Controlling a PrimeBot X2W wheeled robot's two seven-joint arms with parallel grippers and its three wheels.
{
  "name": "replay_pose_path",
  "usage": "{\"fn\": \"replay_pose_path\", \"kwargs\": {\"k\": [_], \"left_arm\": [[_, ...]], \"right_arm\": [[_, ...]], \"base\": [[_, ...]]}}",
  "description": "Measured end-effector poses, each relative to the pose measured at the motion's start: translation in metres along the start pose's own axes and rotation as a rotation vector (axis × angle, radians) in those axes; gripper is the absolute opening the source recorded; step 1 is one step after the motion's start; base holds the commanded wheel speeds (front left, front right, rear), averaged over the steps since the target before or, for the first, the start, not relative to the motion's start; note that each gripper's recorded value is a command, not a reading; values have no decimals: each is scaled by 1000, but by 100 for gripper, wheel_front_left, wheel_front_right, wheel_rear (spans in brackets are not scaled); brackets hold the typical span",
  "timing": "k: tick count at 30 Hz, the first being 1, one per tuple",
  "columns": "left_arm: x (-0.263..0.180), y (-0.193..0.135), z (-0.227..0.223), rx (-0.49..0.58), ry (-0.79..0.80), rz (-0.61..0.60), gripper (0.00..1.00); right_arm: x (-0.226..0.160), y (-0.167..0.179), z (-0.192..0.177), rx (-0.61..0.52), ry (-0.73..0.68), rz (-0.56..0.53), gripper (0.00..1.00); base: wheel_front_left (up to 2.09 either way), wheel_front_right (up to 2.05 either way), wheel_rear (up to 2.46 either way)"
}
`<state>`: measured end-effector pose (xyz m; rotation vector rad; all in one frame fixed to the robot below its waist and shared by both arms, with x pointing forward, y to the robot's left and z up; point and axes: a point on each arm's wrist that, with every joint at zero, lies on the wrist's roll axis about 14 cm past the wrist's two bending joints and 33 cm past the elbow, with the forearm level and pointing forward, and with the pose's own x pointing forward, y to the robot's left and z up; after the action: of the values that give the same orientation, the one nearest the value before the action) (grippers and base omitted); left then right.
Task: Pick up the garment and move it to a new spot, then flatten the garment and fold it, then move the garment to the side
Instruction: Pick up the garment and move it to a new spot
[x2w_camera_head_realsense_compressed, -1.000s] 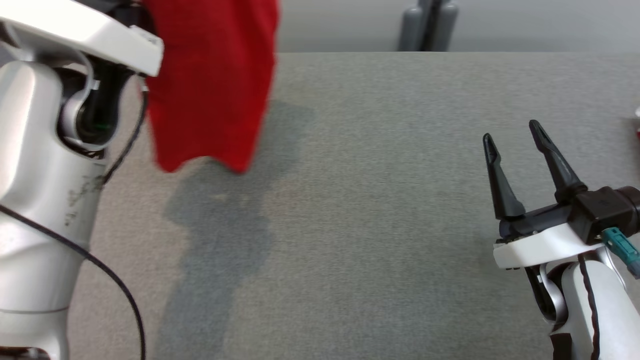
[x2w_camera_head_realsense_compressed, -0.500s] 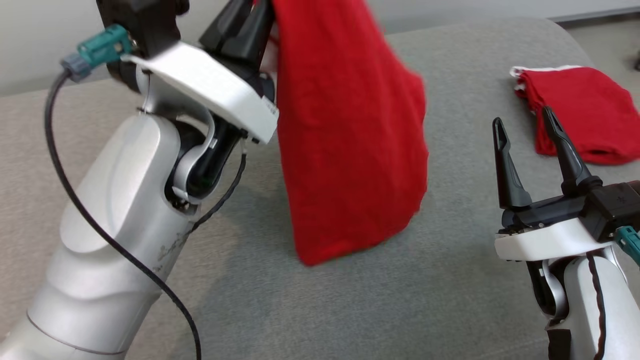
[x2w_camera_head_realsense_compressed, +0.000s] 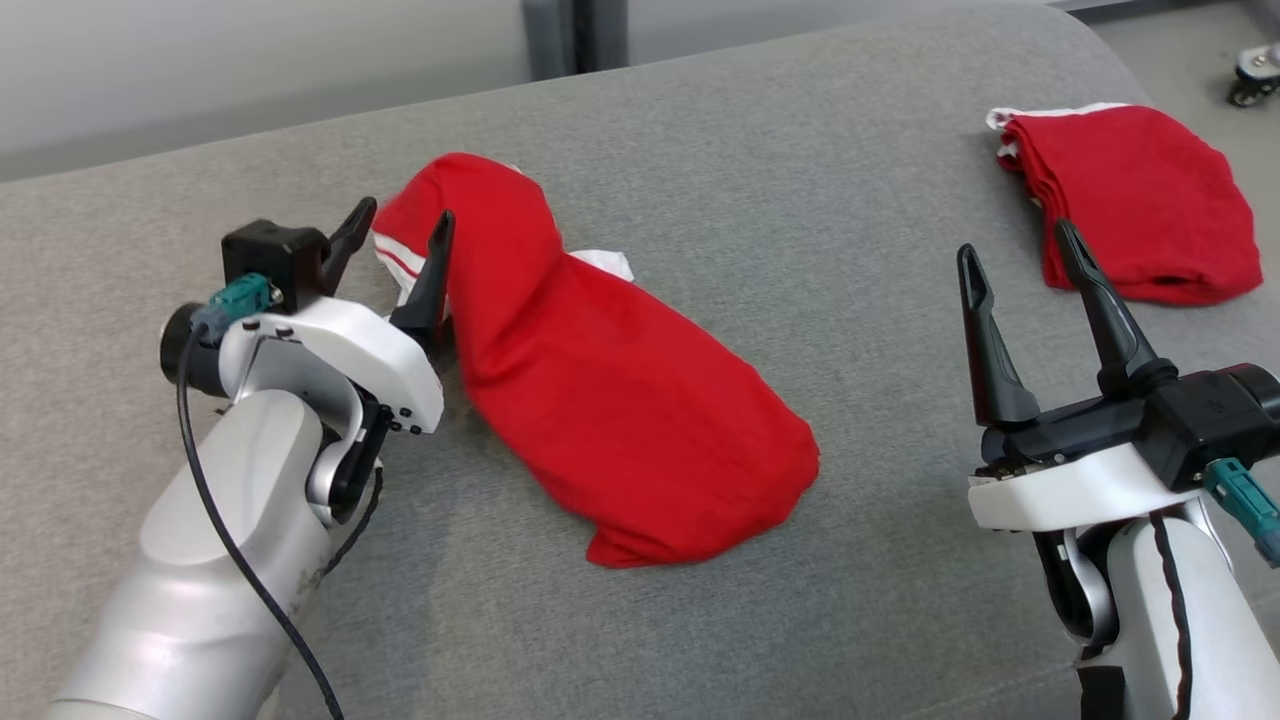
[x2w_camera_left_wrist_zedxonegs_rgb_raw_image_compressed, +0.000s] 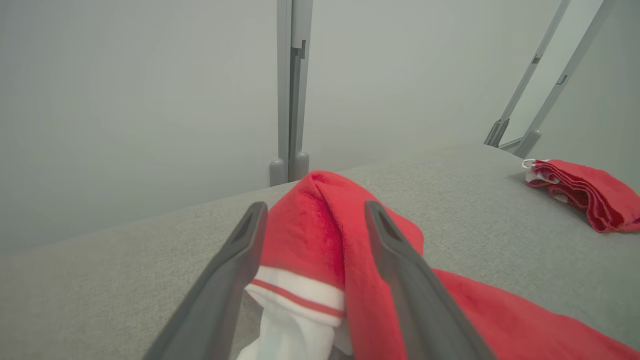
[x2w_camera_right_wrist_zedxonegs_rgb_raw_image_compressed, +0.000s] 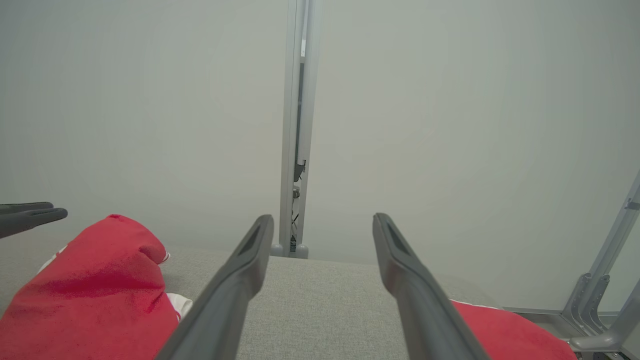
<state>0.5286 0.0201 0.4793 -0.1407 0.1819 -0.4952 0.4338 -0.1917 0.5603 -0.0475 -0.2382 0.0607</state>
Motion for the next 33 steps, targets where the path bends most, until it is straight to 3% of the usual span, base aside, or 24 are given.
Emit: {"fn": "replay_pose_path", "kwargs": {"k": [4, 9, 15, 21, 26, 33], "left_arm": [[-12, 18, 4, -40, -47, 69, 100], [-36, 48, 35, -16, -145, 142, 100], [-91, 78, 71, 137, -253, 250, 100], [-159, 78, 79, 82, -374, 356, 100], [-204, 67, 59, 44, -397, 407, 100], [-236, 59, 37, -22, -404, 467, 100]], "right_arm": [[4, 14, 0, 6, -5, 38, 100], [4, 34, -2, -17, 1, 119, 100], [-3, 44, 6, -12, -14, 157, 100], [-10, 60, 16, 20, -37, 190, 100], [-17, 68, 17, 40, -32, 205, 100], [-26, 71, 12, 44, -12, 214, 100]], "base": [[0, 0, 0], [0, 0, 0], [0, 0, 0], [0, 0, 0], [0, 0, 0], [0, 0, 0]]}}
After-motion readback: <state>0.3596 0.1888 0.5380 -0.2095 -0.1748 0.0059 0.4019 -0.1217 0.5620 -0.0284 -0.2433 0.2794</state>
